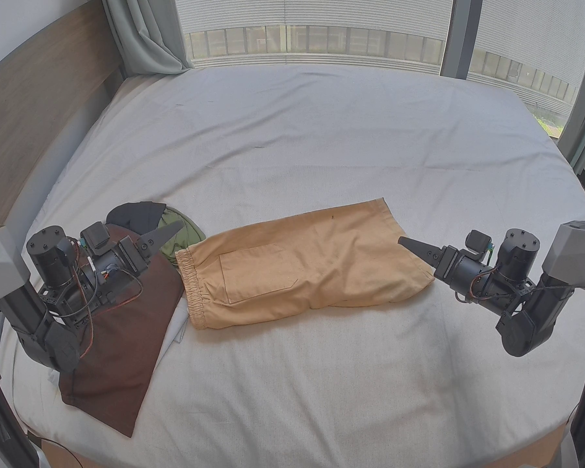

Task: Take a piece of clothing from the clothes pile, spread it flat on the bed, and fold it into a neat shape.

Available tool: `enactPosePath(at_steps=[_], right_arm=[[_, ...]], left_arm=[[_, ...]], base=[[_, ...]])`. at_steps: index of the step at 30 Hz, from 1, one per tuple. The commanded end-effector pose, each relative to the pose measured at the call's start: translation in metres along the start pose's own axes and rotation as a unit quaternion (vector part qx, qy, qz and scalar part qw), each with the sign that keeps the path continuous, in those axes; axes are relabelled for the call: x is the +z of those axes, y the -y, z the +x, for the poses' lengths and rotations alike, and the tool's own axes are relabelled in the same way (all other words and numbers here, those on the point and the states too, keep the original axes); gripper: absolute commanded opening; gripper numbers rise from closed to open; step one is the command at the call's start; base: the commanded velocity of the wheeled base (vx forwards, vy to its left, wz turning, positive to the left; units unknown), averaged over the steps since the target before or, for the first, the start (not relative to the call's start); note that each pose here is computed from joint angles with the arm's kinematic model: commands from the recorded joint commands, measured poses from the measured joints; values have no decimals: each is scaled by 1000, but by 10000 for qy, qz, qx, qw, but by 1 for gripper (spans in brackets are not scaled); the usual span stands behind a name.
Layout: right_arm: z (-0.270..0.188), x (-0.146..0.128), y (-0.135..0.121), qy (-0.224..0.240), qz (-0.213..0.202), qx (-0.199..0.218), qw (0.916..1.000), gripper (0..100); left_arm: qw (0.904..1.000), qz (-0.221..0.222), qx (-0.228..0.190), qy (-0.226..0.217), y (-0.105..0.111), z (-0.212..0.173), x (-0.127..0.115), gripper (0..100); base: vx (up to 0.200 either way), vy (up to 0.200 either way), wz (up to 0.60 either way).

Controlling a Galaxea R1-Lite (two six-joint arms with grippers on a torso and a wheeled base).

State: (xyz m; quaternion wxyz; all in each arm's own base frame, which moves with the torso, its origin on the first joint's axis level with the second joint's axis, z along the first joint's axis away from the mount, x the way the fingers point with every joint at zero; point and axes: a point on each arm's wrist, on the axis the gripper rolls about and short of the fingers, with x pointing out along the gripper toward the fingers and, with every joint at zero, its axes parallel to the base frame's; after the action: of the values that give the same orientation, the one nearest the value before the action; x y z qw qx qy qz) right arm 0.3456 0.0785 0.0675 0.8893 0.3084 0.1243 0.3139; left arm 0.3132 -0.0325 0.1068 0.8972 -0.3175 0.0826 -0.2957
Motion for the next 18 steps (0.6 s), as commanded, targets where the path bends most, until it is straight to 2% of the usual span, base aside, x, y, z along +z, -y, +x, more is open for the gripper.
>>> enactPosePath(at_steps=[1, 9, 18], right_arm=[[0, -6, 3, -126, 75, -65, 9999, 100], [2, -23, 15, -407, 254, -255, 9985, 100], [5, -40, 27, -635, 392, -394, 9964, 100]], left_arm=[[10000, -18, 1, -52, 0, 1, -3, 100], [9998, 121, 73, -119, -4, 0, -8, 100], [9997, 77, 132, -181, -8, 1, -12, 100]], base=[[0, 0, 0], [0, 0, 0], [0, 0, 0]])
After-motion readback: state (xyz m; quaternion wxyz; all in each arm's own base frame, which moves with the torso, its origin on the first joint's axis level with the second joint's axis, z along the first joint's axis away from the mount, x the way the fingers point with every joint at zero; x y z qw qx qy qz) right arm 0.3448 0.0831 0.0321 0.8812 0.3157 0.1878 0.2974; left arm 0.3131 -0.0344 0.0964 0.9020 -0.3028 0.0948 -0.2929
